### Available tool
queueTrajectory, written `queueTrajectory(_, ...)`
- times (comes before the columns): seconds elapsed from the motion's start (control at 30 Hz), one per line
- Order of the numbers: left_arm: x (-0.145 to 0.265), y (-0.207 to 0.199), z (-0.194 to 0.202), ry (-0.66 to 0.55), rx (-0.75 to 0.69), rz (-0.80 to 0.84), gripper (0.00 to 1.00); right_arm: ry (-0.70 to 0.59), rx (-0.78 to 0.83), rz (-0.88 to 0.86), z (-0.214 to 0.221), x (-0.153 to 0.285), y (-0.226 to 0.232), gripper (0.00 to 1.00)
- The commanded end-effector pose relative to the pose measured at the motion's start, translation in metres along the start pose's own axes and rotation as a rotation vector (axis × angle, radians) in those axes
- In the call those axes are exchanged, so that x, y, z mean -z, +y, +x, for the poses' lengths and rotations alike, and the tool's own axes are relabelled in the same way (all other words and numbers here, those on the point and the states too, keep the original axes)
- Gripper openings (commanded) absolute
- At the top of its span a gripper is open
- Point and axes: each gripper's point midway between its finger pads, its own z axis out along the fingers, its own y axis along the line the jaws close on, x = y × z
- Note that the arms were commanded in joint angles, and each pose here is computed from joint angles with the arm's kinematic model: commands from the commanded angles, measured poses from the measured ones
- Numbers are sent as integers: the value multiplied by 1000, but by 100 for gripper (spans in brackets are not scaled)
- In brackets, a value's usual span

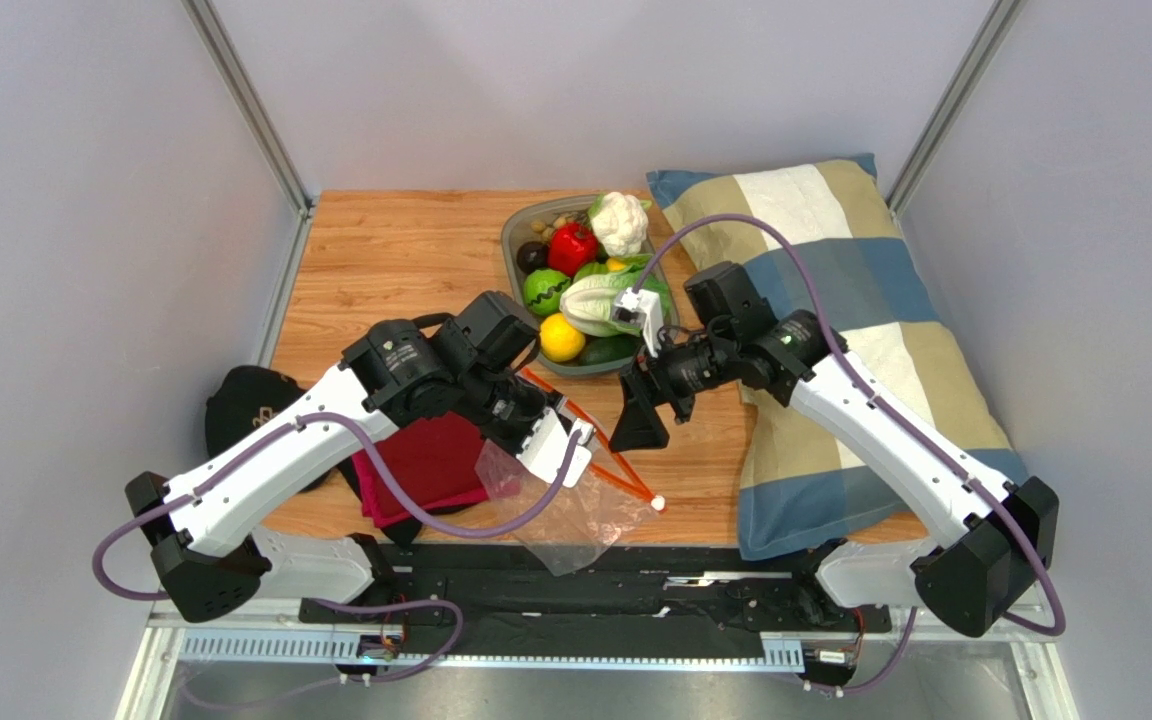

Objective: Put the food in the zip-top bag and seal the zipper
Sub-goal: Open the zipper of the food storage bag at the center of the board.

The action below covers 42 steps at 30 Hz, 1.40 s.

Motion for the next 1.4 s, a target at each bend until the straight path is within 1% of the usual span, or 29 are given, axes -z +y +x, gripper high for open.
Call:
queueTrajectory(0.0, 9, 8, -20, -70, -41, -52, 0, 3, 48, 110, 1, -9, -17, 83)
queueTrajectory(0.13, 11, 10, -25, -92, -43, -68, 0, 29, 66, 142, 8, -16, -21, 74)
queueTrajectory(0.23, 13, 11, -30, -118, -59, -86, 0, 36, 67, 148, 10, -18, -22, 73)
queueTrajectory(0.37, 14, 9, -34, -140, -79, -107, 0, 41, 33, 93, 12, -22, -13, 73)
queueTrajectory(0.4, 13, 9, -35, -143, -88, -107, 0, 45, 22, 79, 14, -23, -11, 68)
queueTrajectory(0.43, 13, 8, -34, -143, -91, -104, 0, 45, 18, 69, 14, -24, -10, 58)
queueTrajectory(0.47, 13, 6, -35, -144, -95, -102, 0, 45, 18, 69, 14, -24, -10, 35)
queueTrajectory(0.53, 13, 4, -35, -145, -108, -103, 0, 42, 33, 86, 13, -20, -12, 22)
queueTrajectory(0.57, 13, -1, -33, -145, -115, -100, 0, 46, 30, 98, 14, -16, -13, 10)
queueTrajectory(0.6, 13, -3, -33, -146, -121, -103, 0, 49, 25, 105, 15, -13, -14, 1)
queueTrajectory(0.63, 13, -3, -34, -153, -132, -111, 0, 44, 5, 124, 15, -7, -21, 0)
queueTrajectory(0.7, 12, -9, -29, -149, -133, -113, 0, 37, -36, 144, 18, 4, -26, 0)
queueTrajectory(0.73, 12, -11, -27, -143, -132, -117, 0, 21, -71, 175, 18, 14, -36, 0)
queueTrajectory(0.8, 7, -20, -19, -128, -127, -108, 0, 20, -115, 191, 25, 28, -37, 0)
queueTrajectory(0.83, 5, -18, -17, -124, -134, -126, 0, 8, -143, 215, 28, 37, -43, 0)
queueTrajectory(0.87, 2, -24, -12, -122, -120, -129, 2, 10, -157, 229, 32, 41, -44, 0)
queueTrajectory(0.9, 0, -24, -10, -124, -112, -144, 7, -6, -157, 248, 34, 46, -44, 0)
queueTrajectory(0.93, 0, -15, -13, -138, -115, -191, 16, -23, -164, 275, 40, 53, -44, 0)
queueTrajectory(0.97, -4, -16, -11, -148, -45, -203, 35, -37, -164, 322, 42, 59, -49, 0)
queueTrajectory(1.0, -4, -12, -12, -158, -8, -225, 43, -46, -183, 341, 46, 61, -48, 0)
queueTrajectory(1.07, -2, 8, -17, -178, 80, -299, 55, -77, -225, 401, 55, 72, -55, 0)
queueTrajectory(1.1, 0, 13, -18, -196, 176, -316, 56, -89, -250, 433, 59, 76, -60, 0)
queueTrajectory(1.13, 3, 19, -23, -225, 215, -326, 59, -114, -296, 477, 62, 84, -67, 0)
queueTrajectory(1.17, 13, 35, -22, -246, 277, -364, 69, -140, -300, 527, 61, 93, -71, 0)
queueTrajectory(1.2, 18, 44, -26, -294, 394, -379, 73, -158, -308, 565, 61, 99, -75, 0)
queueTrajectory(1.23, 24, 55, -27, -325, 453, -392, 75, -184, -342, 595, 60, 105, -78, 0)
queueTrajectory(1.27, 28, 76, -24, -333, 525, -415, 77, -206, -344, 650, 60, 112, -82, 0)
queueTrajectory(1.33, 35, 105, 4, -285, 678, -476, 76, -241, -398, 710, 61, 121, -90, 0)
queueTrajectory(1.37, 32, 131, 14, -258, 713, -483, 73, -252, -430, 765, 64, 128, -97, 0)
